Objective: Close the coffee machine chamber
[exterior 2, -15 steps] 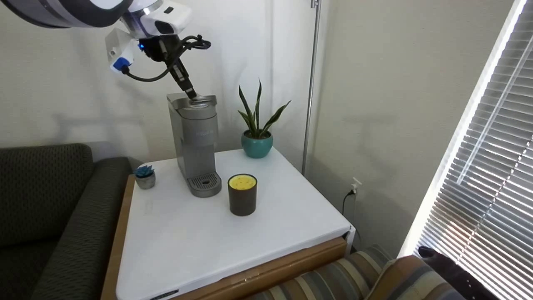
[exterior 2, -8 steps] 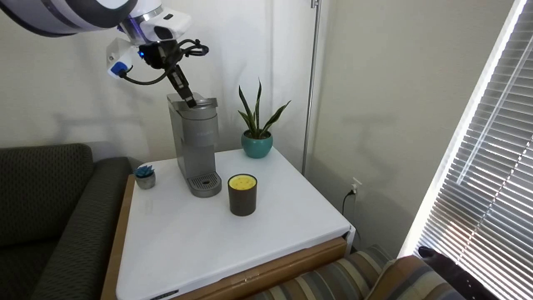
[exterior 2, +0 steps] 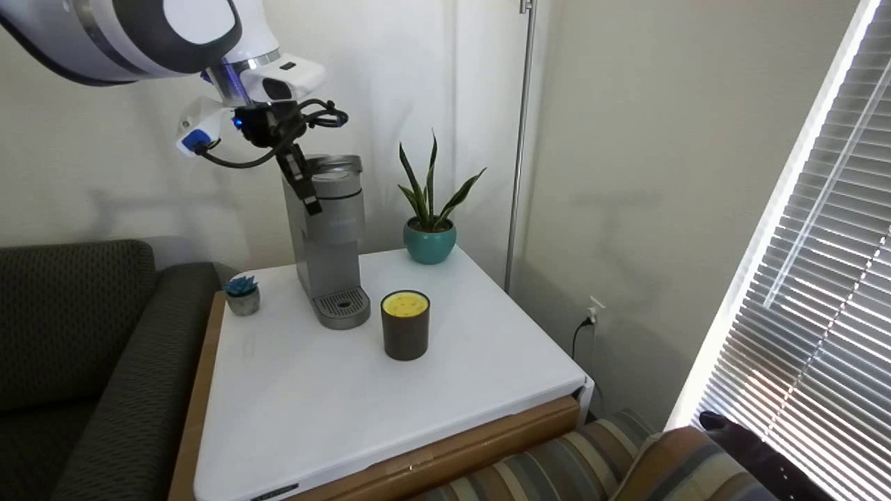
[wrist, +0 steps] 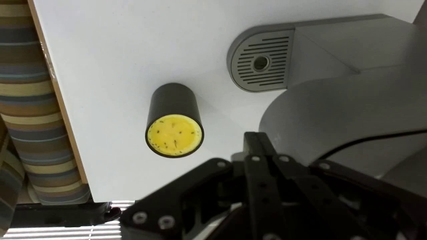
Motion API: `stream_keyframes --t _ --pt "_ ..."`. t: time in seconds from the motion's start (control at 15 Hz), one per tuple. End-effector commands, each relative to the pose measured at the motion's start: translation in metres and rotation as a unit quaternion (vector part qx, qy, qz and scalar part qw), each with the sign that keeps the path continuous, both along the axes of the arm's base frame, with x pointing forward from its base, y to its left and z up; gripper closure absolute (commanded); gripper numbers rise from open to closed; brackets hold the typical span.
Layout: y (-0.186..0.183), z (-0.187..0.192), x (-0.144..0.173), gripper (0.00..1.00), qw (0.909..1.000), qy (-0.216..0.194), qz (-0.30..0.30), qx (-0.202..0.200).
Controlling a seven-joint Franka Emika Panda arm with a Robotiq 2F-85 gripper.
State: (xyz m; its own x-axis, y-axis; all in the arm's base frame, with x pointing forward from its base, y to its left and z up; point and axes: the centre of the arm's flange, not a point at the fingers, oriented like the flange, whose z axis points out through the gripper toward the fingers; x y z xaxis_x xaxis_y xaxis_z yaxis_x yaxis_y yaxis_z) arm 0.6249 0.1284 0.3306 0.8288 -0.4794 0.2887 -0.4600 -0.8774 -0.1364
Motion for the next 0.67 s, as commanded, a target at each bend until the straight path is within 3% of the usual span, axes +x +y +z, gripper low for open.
stream_keyframes --t 0.0,0.6 --pt "-0.001 -0.01 0.004 1.0 0.9998 0.02 -0.001 -0.008" --pt "0.011 0.079 -0.005 1.0 0.9967 -0.057 0.01 -0.058"
